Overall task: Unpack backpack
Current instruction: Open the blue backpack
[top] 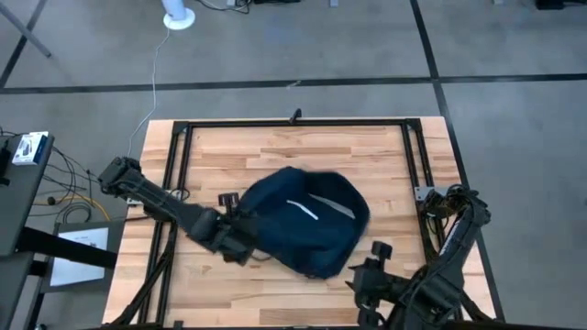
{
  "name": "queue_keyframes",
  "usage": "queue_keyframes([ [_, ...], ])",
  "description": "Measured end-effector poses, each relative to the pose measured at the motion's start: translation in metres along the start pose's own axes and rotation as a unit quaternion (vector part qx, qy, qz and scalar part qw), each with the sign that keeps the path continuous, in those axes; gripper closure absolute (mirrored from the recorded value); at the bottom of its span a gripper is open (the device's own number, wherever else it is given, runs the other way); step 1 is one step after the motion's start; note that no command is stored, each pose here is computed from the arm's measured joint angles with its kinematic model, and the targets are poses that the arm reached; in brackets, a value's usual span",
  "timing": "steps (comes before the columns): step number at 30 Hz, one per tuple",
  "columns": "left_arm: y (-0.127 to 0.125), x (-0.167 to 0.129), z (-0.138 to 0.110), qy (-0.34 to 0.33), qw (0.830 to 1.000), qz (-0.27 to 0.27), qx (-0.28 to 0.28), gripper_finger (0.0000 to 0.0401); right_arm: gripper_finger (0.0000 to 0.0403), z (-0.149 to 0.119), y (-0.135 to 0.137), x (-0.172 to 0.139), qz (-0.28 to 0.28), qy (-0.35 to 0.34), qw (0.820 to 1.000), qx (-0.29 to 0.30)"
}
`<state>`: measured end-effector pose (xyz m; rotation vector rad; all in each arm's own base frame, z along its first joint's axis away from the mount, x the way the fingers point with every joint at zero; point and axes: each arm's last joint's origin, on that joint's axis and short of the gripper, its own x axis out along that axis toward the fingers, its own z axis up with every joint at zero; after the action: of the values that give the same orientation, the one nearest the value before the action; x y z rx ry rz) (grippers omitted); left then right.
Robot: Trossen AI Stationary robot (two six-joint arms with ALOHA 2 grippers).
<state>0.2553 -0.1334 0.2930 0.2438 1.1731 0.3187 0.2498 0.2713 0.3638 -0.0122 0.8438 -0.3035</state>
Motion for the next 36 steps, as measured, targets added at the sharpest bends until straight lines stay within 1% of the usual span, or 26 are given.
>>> queue_keyframes([
  [2,-0.006,-0.003,0.002,-0.029,1.000,-0.009,-0.006,0.0387,0.0262,0.003,-0.002,0.003,-0.004,0.001,1.000,-0.008],
  [4,-0.009,-0.003,0.005,-0.041,0.999,-0.012,-0.012,0.0373,0.0262,0.005,-0.004,0.005,-0.007,0.001,1.000,-0.011],
  [12,-0.005,0.001,0.005,-0.030,0.999,-0.003,-0.014,0.0298,0.0262,0.003,-0.002,0.003,-0.003,0.002,1.000,-0.012],
  [16,-0.011,-0.003,0.004,-0.041,0.999,-0.010,0.027,0.0266,0.0262,-0.003,0.003,-0.002,0.015,0.014,1.000,-0.006],
  [19,-0.019,-0.015,-0.002,-0.036,0.998,-0.040,0.043,0.0251,0.0262,-0.011,0.008,-0.009,0.042,0.046,0.998,0.001],
  [22,-0.025,-0.026,-0.006,-0.032,0.996,-0.069,0.038,0.0236,0.0262,-0.020,0.013,-0.017,0.056,0.055,0.997,0.008],
  [24,-0.027,-0.028,-0.008,-0.031,0.996,-0.072,0.036,0.0223,0.0262,-0.024,0.015,-0.021,0.060,0.055,0.997,0.003],
  [28,-0.028,-0.029,-0.005,-0.042,0.996,-0.082,-0.005,0.0202,0.0262,-0.030,0.015,-0.026,0.057,0.063,0.996,-0.009],
  [30,-0.032,-0.031,0.001,-0.067,0.992,-0.105,-0.025,0.0199,0.0262,-0.033,0.013,-0.027,0.048,0.079,0.996,-0.013],
  [32,-0.041,-0.033,0.010,-0.109,0.982,-0.155,-0.028,0.0199,0.0262,-0.036,0.013,-0.029,0.047,0.087,0.995,-0.015],
  [34,-0.051,-0.033,0.018,-0.155,0.967,-0.199,-0.012,0.0201,0.0262,-0.038,0.014,-0.031,0.054,0.085,0.994,-0.037],
  [36,-0.059,-0.030,0.023,-0.203,0.955,-0.217,0.009,0.0201,0.0262,-0.037,0.014,-0.031,0.050,0.078,0.995,-0.048],
])
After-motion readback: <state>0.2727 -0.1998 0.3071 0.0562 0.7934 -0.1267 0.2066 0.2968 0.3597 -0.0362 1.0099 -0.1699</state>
